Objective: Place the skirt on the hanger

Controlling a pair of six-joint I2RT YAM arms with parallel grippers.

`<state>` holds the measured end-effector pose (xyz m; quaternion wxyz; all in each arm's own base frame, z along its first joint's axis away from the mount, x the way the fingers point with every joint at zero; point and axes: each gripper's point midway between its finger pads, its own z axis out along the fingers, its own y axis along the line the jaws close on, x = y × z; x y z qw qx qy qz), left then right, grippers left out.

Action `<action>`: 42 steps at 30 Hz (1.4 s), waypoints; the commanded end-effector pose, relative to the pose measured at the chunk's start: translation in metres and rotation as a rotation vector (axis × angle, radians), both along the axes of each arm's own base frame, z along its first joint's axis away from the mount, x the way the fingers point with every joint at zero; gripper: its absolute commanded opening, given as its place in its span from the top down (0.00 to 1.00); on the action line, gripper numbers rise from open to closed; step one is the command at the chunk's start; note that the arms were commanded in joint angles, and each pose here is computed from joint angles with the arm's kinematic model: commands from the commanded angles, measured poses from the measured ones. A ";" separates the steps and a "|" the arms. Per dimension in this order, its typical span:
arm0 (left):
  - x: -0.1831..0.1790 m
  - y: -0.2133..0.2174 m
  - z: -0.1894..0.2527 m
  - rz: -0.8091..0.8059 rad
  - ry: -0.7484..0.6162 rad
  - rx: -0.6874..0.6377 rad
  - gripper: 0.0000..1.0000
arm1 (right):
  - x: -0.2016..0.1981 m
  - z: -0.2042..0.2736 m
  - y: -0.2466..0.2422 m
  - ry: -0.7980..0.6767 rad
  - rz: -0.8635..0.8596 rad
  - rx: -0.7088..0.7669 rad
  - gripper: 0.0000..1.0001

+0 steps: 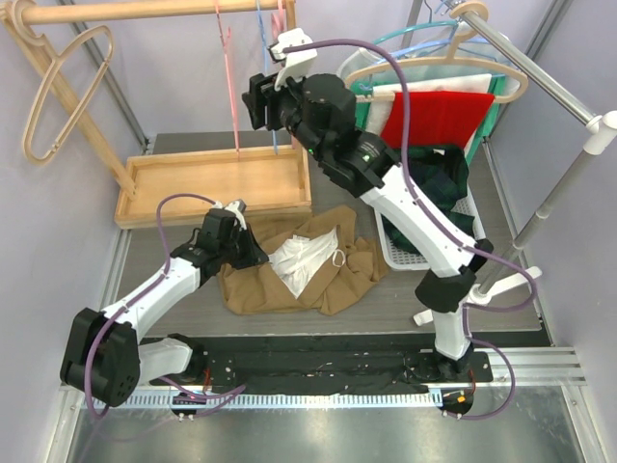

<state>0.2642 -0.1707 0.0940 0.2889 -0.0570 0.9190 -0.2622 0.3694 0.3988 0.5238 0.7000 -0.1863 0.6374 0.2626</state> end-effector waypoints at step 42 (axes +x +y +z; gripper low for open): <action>0.001 -0.002 0.021 0.003 -0.051 -0.044 1.00 | 0.064 0.015 -0.026 -0.126 -0.331 0.094 0.99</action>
